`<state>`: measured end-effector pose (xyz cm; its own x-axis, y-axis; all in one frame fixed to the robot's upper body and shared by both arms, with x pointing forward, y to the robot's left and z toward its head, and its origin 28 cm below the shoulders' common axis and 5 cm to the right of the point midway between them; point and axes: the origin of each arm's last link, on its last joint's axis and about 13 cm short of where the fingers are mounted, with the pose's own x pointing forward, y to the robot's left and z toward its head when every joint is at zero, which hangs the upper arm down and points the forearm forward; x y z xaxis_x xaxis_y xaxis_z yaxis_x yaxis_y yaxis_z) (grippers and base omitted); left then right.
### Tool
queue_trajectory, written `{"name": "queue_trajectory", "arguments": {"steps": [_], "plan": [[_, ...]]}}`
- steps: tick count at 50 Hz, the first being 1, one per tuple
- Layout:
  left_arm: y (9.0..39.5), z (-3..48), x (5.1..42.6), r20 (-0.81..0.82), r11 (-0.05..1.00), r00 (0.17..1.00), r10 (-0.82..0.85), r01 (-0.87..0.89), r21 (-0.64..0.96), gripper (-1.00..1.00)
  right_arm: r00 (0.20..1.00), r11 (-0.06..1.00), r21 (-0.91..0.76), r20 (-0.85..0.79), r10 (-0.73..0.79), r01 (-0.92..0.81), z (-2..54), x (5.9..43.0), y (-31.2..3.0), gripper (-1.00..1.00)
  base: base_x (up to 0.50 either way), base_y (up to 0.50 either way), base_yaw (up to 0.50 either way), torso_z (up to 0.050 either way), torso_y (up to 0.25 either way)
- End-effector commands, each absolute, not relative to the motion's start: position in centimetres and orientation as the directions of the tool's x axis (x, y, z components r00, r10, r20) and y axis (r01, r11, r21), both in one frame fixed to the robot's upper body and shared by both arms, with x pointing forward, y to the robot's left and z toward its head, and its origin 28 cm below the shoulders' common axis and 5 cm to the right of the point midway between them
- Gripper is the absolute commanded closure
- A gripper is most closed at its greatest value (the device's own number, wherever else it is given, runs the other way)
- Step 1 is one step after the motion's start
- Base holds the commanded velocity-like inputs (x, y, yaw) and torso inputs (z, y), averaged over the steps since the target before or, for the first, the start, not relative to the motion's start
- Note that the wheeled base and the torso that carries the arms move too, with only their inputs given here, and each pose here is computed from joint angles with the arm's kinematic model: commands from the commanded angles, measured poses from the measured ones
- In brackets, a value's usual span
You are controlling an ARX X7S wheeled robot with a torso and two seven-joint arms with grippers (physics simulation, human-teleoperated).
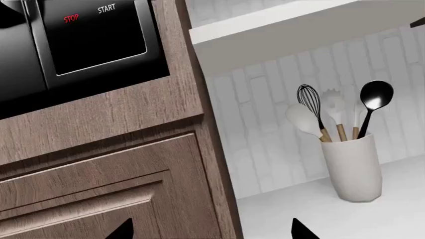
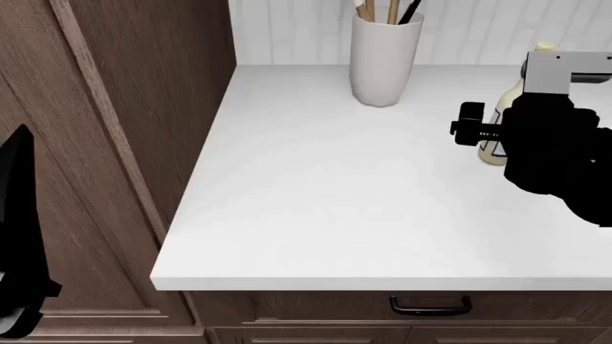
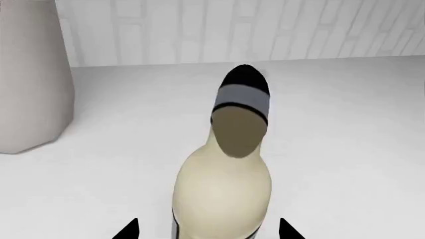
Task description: Move the drinks to the dining counter.
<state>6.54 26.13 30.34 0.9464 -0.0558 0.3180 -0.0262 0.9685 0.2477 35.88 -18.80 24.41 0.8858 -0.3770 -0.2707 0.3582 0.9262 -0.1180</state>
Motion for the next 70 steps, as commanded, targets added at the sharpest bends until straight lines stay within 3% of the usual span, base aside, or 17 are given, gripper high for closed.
{"name": "queue_trajectory", "arguments": {"steps": [1, 8, 9, 23, 30, 41, 70], "plan": [[25.8, 30.3, 7.2, 0.297, 0.963, 0.953, -0.058, -0.025, 0.268, -1.0, 0.854, 0.911, -0.099, -0.321, -0.409, 0.399, 22.7, 38.0, -19.8, -1.0, 0.0, 0.0, 0.0, 0.0, 0.0], [25.6, 30.6, 7.2, 0.296, 0.961, 0.954, -0.055, -0.029, 0.275, -1.0, 0.865, 0.926, -0.08, -0.335, -0.374, 0.369, 21.7, 39.2, -19.5, -1.0, 0.0, 0.0, 0.0, 0.0, 0.0], [25.6, 30.5, 7.3, 0.296, 0.961, 0.954, -0.054, -0.03, 0.274, -1.0, 0.867, 0.925, -0.082, -0.328, -0.376, 0.371, 21.9, 39.1, -19.4, 1.0, 0.0, 0.0, 0.0, 0.0, 0.0], [25.8, 30.3, 7.1, 0.299, 0.964, 0.953, -0.053, -0.029, 0.264, -1.0, 0.92, 0.935, -0.089, -0.168, -0.353, 0.343, 25.3, 36.0, -18.4, 1.0, 0.0, 0.0, 0.0, 0.0, 0.0], [26.2, 30.1, 6.5, 0.314, 0.97, 0.948, -0.055, -0.025, 0.244, -1.0, 0.954, 0.955, -0.052, 0.097, -0.285, 0.291, 30.0, 27.8, -16.8, 1.0, 0.0, 0.0, 0.0, 0.0, 0.0], [26.9, 30.7, 4.0, 0.358, 0.977, 0.933, -0.032, -0.045, 0.206, -1.0, 0.982, 0.961, -0.234, 0.15, -0.117, 0.15, 32.6, 21.4, -13.9, 1.0, -0.11, 0.0, 0.0, 0.0, 0.001], [27.0, 30.5, 4.0, 0.357, 0.982, 0.933, -0.042, -0.027, 0.187, -1.0, 0.982, 0.944, -0.324, 0.186, -0.005, 0.066, 33.6, 20.8, -11.8, 1.0, -0.5, 0.14, 0.0, 0.0, 0.0]]}}
